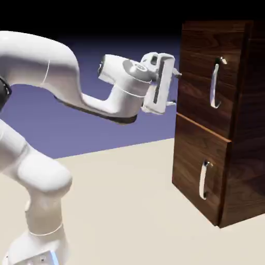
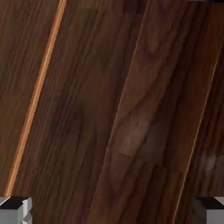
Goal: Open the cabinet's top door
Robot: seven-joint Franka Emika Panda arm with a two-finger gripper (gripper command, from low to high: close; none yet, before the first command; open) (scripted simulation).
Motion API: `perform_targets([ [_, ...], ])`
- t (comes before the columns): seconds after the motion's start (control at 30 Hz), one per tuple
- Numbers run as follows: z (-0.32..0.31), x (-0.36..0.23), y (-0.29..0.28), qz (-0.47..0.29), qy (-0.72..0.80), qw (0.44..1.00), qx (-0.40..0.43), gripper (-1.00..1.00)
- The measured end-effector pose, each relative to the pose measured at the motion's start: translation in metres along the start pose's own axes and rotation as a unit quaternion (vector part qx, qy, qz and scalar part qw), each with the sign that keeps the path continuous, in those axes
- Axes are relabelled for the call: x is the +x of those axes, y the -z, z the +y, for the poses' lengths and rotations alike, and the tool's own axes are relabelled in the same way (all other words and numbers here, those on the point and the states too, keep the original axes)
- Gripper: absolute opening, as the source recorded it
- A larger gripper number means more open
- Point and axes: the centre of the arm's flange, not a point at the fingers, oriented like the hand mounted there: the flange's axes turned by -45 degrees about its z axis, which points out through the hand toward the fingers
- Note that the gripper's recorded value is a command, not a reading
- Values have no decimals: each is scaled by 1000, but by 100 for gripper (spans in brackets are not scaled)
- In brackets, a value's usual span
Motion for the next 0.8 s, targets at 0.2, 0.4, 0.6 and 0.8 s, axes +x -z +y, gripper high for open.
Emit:
perform_targets([
  [0.2,-3,-16,-3,-19,137,990,-34,0],
  [0.4,-9,-35,-10,-45,271,960,-61,0],
  [0.6,-18,-57,-20,-75,399,910,-82,0],
  [0.8,-30,-81,-33,-107,518,843,-95,0],
])
